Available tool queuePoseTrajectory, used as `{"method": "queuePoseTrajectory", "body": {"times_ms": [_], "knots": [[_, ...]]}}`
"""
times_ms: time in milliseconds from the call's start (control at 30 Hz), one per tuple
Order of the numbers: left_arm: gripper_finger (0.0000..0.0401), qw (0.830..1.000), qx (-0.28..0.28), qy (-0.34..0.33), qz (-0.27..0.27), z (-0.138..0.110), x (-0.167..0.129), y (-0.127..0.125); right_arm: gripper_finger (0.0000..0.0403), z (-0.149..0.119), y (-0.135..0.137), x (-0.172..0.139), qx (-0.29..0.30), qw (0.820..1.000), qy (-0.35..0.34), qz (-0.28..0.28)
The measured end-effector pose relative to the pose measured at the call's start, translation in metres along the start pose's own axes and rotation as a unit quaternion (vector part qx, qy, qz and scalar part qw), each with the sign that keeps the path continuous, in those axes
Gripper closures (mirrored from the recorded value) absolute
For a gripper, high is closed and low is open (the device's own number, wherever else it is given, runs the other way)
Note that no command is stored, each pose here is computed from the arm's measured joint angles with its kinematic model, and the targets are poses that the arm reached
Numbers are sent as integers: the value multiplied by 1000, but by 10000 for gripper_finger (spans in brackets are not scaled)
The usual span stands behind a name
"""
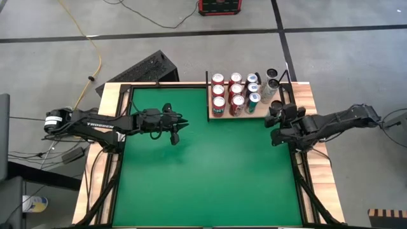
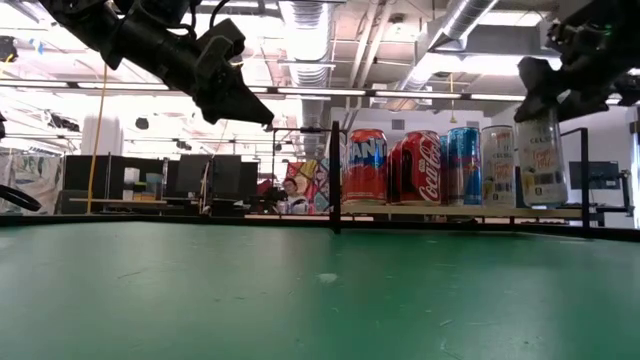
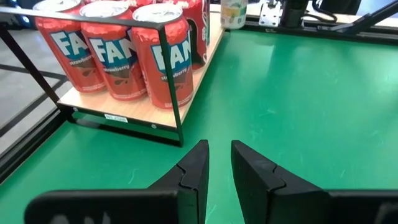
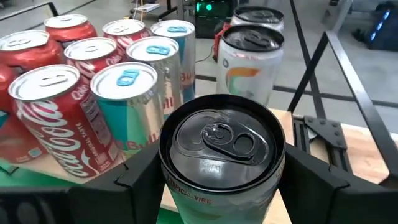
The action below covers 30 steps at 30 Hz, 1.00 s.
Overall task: Place canned beverage on shelf
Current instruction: Put the yellow soda can on the shelf aligned with the other yellow soda cans
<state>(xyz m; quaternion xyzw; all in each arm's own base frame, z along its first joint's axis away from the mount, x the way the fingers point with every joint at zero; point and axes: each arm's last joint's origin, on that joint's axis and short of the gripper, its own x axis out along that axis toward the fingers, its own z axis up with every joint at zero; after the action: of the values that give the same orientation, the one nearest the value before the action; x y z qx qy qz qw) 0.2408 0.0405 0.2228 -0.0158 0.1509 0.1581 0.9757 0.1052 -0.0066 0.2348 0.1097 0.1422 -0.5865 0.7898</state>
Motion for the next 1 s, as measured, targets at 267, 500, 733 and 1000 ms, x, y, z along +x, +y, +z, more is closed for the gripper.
{"method": "queuePoseTrajectory", "body": {"times_ms": [267, 500, 733, 1000], "knots": [[345, 1000, -2, -14, -1, 3, 0, 0, 125, 1, -3, 8, 31, 999, -18, -29], [345, 1000, -2, -19, -1, 4, 0, 0, 125, 7, 0, 16, 33, 998, -21, -50], [345, 1000, -1, -19, -1, 4, 0, 0, 125, 14, 6, 26, 16, 999, 5, -45], [345, 1000, 4, -19, -1, 4, 0, 0, 125, 19, 2, 36, 28, 997, 21, -71]]}}
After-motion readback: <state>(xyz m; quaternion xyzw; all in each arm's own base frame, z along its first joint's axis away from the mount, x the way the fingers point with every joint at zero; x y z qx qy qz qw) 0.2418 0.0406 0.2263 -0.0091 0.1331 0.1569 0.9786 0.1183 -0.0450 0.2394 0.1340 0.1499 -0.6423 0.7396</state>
